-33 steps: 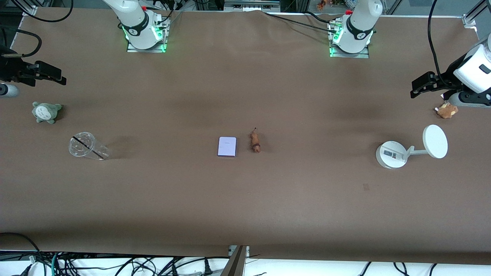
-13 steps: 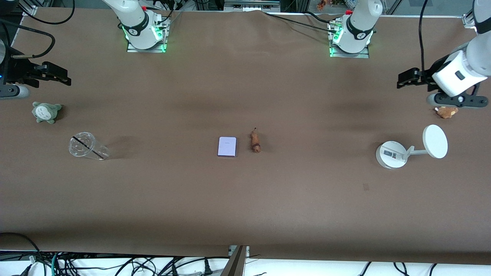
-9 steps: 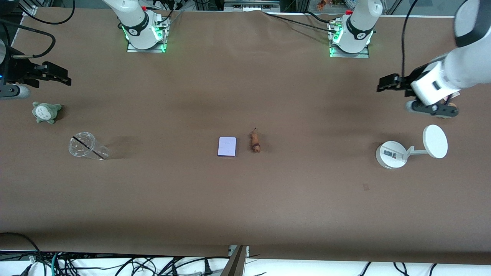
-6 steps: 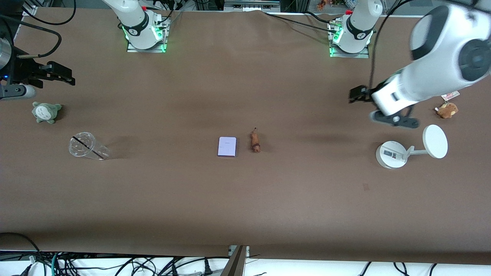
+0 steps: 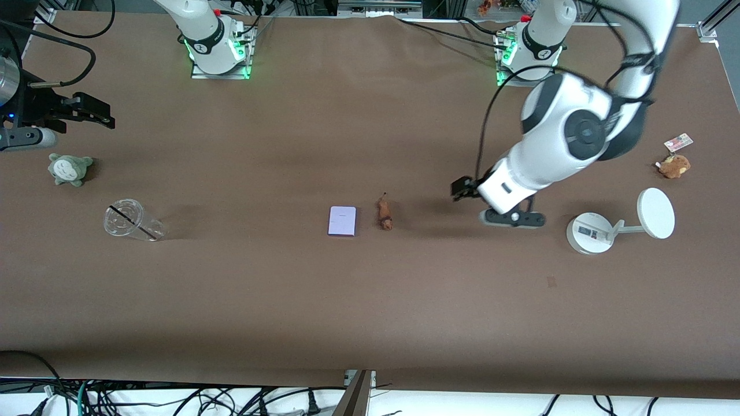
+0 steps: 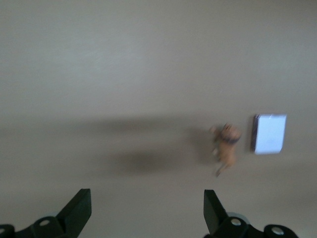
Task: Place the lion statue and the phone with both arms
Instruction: 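Lower the left gripper and close it on the lion statue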
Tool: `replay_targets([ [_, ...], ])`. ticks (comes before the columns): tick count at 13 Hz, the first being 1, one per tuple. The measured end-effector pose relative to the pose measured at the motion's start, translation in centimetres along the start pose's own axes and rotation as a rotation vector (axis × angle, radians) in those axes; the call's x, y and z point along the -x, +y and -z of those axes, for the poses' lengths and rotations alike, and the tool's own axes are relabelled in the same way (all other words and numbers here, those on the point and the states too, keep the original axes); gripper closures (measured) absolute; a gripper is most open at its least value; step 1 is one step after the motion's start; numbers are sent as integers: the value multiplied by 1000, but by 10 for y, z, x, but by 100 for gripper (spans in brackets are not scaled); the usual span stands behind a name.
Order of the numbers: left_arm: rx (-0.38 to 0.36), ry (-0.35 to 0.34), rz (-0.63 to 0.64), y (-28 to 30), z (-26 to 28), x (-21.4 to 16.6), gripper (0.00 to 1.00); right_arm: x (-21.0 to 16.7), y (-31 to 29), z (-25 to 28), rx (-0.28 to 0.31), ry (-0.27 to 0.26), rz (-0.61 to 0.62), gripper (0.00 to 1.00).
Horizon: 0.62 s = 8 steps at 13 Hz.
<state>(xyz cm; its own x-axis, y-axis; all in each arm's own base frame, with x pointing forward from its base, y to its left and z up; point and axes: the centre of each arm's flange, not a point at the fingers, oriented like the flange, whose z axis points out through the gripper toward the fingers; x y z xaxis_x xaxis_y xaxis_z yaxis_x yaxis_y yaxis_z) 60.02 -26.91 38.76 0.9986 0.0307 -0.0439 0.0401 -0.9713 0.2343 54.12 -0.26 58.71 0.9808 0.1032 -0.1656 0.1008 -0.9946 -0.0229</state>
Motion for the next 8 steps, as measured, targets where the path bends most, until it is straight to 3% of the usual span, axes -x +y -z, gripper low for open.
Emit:
replay_targets([
  [3, 60, 65, 62, 52, -73, 7, 0, 0, 0, 0, 0, 0, 0, 0],
  [6, -16, 142, 40, 78, -124, 19, 0, 0, 2, 0, 0, 0, -4, 0],
  [8, -33, 184, 92, 94, -148, 30, 0, 0, 3, 0, 0, 0, -5, 0],
])
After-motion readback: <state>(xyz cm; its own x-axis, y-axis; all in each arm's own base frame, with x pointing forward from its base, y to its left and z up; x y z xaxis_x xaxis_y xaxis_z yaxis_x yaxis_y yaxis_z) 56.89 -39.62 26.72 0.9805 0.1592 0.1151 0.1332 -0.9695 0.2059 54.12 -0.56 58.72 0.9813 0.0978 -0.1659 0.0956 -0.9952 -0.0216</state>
